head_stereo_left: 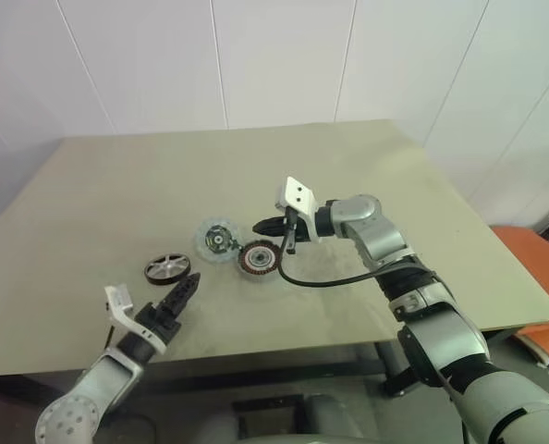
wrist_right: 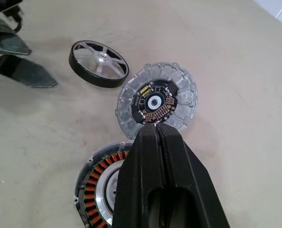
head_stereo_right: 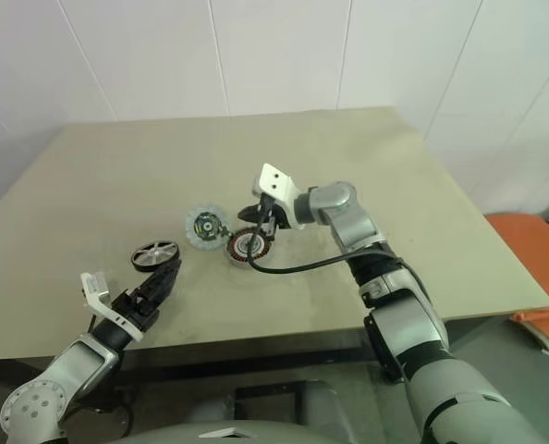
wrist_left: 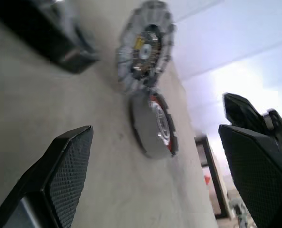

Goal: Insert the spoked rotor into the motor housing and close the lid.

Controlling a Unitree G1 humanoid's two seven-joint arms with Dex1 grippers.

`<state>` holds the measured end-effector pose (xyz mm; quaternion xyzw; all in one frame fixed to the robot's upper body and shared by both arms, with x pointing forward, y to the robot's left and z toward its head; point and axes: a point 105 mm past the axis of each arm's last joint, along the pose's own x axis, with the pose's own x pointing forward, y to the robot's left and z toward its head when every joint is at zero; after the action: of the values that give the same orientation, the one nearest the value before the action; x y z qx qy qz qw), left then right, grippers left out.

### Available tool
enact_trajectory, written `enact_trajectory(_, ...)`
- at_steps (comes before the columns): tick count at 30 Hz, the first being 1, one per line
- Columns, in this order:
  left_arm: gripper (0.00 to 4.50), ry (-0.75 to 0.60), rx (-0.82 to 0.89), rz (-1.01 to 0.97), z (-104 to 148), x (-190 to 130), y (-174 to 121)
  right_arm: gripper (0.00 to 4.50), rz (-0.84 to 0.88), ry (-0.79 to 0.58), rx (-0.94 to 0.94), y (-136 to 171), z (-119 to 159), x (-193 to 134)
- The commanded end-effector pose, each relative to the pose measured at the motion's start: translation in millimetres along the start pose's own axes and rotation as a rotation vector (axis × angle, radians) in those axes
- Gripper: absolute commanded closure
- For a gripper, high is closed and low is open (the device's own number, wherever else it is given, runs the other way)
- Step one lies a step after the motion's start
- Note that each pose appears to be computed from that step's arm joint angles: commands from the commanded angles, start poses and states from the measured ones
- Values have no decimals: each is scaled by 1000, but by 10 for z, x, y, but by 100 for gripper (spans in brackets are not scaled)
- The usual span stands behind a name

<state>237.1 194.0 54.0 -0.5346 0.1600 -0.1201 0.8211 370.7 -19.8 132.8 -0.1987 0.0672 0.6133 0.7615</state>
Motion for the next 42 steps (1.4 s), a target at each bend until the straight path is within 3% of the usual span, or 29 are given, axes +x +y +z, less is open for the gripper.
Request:
enact_trajectory(1,0,-26,-77,50,49,-60,28,446,-14,-21,-38,-45,105,-37)
enact_trajectory(8,0,-261,-178,102,461,41,177,446,-36,-12,-31,-77,72,-78)
enact_trajectory(13,0,-243,-143,146,449,344,295,446,-59,-23,-16,-98,78,-99)
enact_trajectory(16,57,-191,-108,206,377,504,461,450,-67,-14,-17,-97,56,-105)
enact_trajectory(23,307,-147,-111,287,348,581,698,450,-98,-6,-16,-140,27,-180)
enact_trajectory(25,334,-134,-117,291,335,585,714,450,-102,2,-16,-141,2,-190)
enact_trajectory(29,334,-112,-188,161,326,627,555,450,-109,5,-16,-153,-4,-198)
enact_trajectory(34,334,-52,-274,-77,314,685,136,450,-110,3,-24,-188,41,-327)
enact_trajectory(42,334,179,-246,-298,133,775,-471,450,-146,62,-12,-226,-102,-573)
